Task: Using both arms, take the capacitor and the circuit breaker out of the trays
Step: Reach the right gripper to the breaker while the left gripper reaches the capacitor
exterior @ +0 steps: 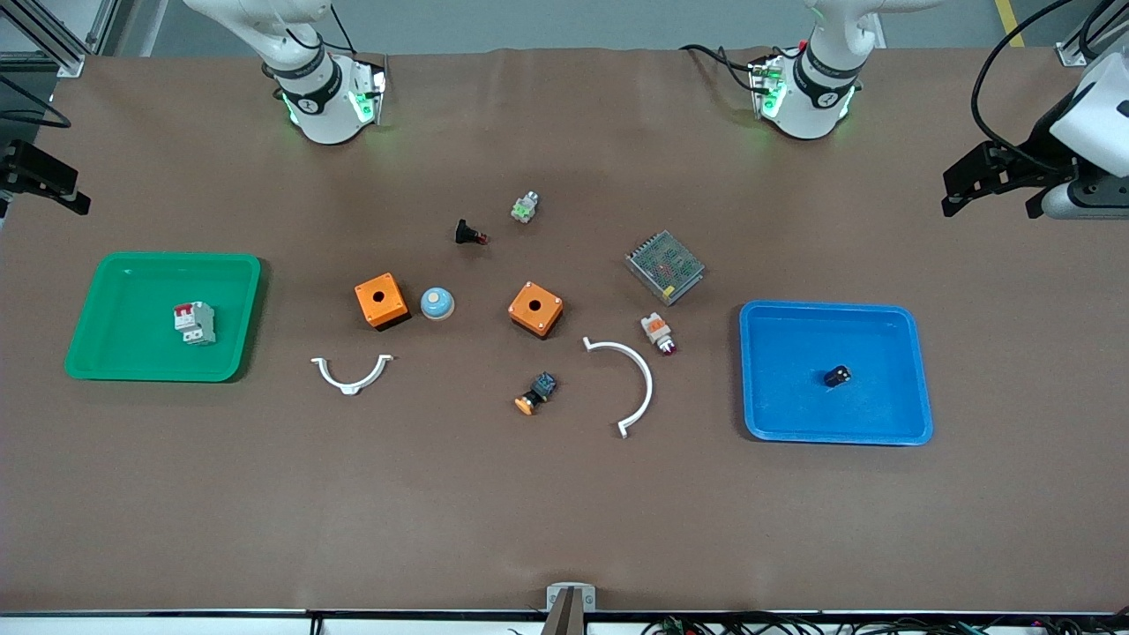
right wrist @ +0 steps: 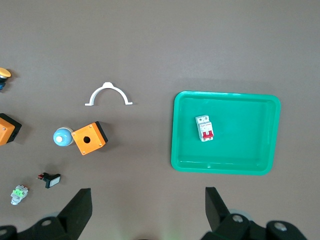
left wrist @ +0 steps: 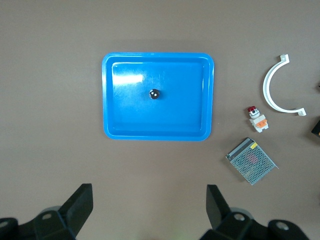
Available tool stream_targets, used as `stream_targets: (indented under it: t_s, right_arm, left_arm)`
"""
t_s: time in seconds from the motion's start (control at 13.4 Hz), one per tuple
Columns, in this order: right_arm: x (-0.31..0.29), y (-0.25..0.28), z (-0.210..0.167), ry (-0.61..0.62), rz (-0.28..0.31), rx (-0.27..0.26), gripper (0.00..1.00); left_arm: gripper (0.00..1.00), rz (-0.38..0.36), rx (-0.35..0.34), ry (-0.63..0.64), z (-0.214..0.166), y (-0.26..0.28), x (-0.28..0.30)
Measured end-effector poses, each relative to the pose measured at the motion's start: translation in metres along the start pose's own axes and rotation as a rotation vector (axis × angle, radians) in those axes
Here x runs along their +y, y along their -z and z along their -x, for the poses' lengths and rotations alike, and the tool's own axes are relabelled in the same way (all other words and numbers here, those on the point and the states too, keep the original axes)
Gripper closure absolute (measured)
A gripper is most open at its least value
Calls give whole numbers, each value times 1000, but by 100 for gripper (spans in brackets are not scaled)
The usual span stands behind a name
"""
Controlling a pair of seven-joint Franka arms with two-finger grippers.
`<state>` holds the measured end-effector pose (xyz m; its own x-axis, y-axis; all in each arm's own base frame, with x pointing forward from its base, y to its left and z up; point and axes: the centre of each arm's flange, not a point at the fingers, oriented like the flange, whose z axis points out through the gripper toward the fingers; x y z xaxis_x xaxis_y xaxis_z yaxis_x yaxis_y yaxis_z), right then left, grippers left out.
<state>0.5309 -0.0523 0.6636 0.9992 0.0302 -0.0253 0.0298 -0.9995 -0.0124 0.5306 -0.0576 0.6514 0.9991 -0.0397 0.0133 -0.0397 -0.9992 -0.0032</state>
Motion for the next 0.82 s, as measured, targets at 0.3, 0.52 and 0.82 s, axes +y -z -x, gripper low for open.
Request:
stream_targets:
  t_s: [0.3,0.52,0.82]
  right_arm:
    - [0,0,1,0,-1,-5,0]
    - [2,-2,0,-3,-1,-9,0]
    - [54,-48,-18,-40,-14,-50,0]
  left_arm:
    - [0,0,-14,1,-4,-7,-1]
    - [0,-8,-78,10,-24,-45,-8]
    - [0,-17,-123,19,-77,-158,-19]
